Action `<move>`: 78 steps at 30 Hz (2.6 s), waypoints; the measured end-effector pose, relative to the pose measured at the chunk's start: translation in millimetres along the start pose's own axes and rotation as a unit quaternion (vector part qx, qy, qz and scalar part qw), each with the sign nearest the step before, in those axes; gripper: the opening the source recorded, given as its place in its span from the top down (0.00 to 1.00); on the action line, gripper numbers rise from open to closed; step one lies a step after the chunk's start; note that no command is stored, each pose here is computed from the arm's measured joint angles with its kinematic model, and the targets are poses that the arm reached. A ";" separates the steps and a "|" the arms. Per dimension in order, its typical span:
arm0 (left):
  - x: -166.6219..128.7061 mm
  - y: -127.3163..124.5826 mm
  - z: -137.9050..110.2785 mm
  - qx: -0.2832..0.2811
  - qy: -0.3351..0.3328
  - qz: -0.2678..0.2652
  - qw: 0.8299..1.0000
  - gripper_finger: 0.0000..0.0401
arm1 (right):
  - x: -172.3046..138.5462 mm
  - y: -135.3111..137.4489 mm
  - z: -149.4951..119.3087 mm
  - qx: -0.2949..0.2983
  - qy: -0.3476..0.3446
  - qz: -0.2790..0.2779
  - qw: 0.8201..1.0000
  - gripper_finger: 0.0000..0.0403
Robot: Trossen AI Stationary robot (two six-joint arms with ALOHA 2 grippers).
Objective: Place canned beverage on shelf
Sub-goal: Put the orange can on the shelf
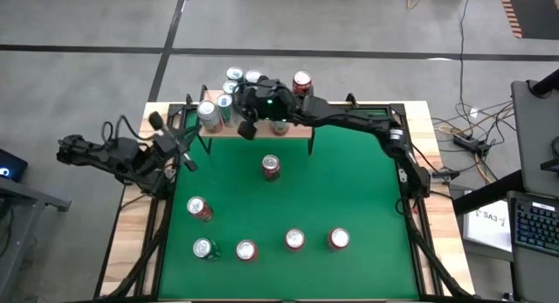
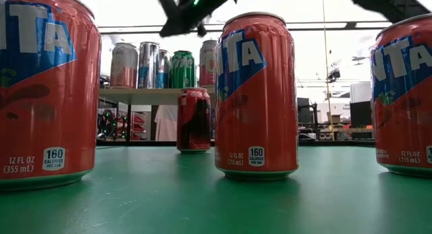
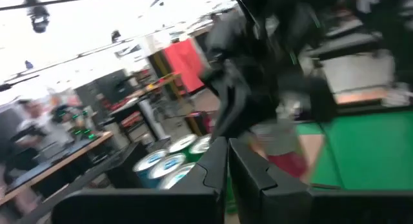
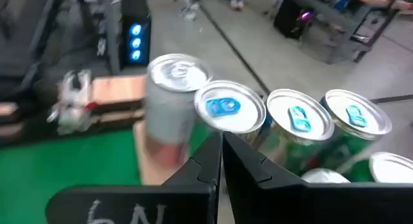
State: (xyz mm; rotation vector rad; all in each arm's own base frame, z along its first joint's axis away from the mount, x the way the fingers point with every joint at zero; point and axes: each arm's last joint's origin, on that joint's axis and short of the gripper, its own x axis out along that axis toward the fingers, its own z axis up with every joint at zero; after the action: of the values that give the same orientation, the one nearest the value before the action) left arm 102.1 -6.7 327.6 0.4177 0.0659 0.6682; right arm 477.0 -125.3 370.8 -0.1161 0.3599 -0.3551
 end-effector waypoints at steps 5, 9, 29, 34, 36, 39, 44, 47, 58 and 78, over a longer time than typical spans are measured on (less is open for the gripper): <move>11.5 -13.2 6.2 -0.004 0.000 -0.011 1.000 1.00 | -82.9 -19.7 33.8 0.000 0.040 -0.012 0.999 0.98; 29.0 -8.3 28.1 0.012 0.025 0.044 0.999 1.00 | -134.9 -31.9 47.1 0.014 0.054 -0.017 0.998 0.98; 136.8 83.2 41.1 0.049 0.337 -0.028 0.940 1.00 | -193.0 -35.4 31.2 0.018 0.190 0.001 0.982 0.98; 144.8 86.6 37.2 0.051 0.357 -0.043 0.932 1.00 | -193.9 -35.0 31.4 0.021 0.190 0.001 0.982 0.98; 148.1 87.2 32.9 0.050 0.370 -0.041 0.927 1.00 | -194.2 -35.2 31.4 0.019 0.190 0.001 0.982 0.98; 150.2 85.0 25.3 0.042 0.395 -0.041 0.917 1.00 | -194.2 -35.2 31.2 0.019 0.191 0.001 0.981 0.98; 151.4 82.3 14.1 0.042 0.416 -0.028 0.908 1.00 | -194.6 -34.9 30.0 0.017 0.198 0.002 0.980 0.98; 151.4 81.6 12.6 0.034 0.418 -0.024 0.908 1.00 | -194.4 -34.9 29.9 0.017 0.198 0.002 0.980 0.98; 151.3 79.6 12.0 0.005 0.415 -0.037 0.909 1.00 | -194.1 -34.8 29.8 0.020 0.198 0.001 0.980 0.98; 149.3 73.3 12.3 -0.023 0.418 -0.063 0.906 1.00 | -194.2 -34.8 29.9 0.020 0.198 0.001 0.980 0.98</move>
State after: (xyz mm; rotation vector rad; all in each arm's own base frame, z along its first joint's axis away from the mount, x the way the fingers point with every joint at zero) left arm 178.7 132.3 378.9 0.0530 0.8863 0.6799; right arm 306.8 -86.5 467.5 -0.0041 0.7472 -0.3828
